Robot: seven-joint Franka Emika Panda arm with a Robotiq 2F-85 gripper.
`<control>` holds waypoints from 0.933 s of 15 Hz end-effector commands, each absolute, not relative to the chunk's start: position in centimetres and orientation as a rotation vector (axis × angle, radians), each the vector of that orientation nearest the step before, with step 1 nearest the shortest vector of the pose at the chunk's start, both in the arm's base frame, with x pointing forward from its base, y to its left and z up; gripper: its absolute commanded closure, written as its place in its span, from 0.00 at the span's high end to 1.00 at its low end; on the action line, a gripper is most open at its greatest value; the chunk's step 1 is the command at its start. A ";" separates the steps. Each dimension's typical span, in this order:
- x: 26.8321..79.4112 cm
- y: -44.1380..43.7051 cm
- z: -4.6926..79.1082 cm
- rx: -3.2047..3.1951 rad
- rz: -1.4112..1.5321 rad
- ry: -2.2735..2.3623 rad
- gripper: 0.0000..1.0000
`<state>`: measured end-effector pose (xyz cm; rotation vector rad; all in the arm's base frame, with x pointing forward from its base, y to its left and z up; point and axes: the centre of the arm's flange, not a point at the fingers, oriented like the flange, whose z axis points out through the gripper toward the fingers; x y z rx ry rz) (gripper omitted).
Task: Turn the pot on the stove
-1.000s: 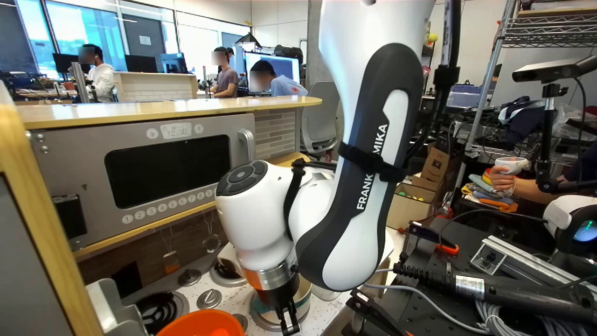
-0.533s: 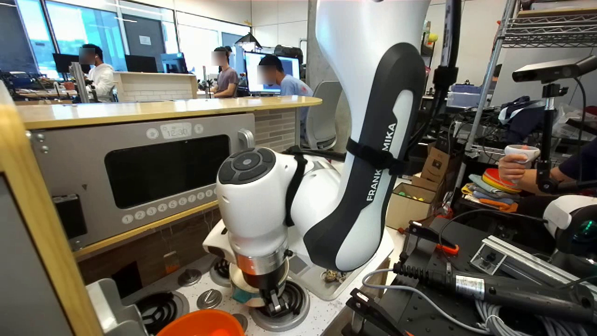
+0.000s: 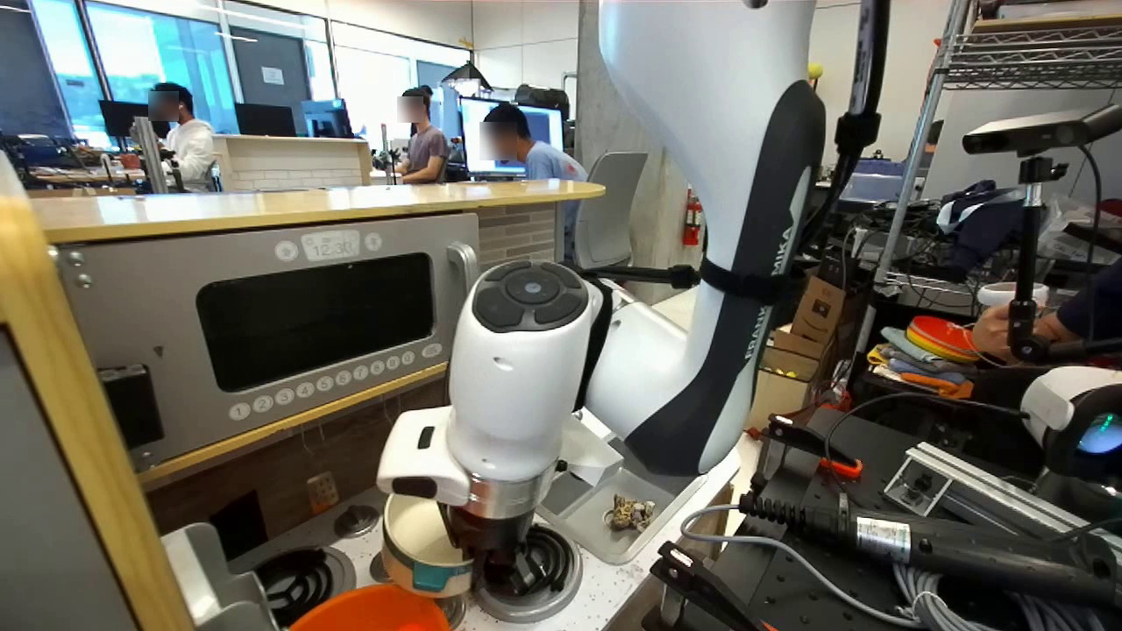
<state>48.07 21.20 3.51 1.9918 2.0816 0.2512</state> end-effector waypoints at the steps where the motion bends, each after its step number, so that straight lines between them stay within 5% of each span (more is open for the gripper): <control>1: 45.4 19.0 4.2 1.850 0.296 2.260 0.01; 14: 44.0 13.0 4.2 1.421 0.167 2.574 0.01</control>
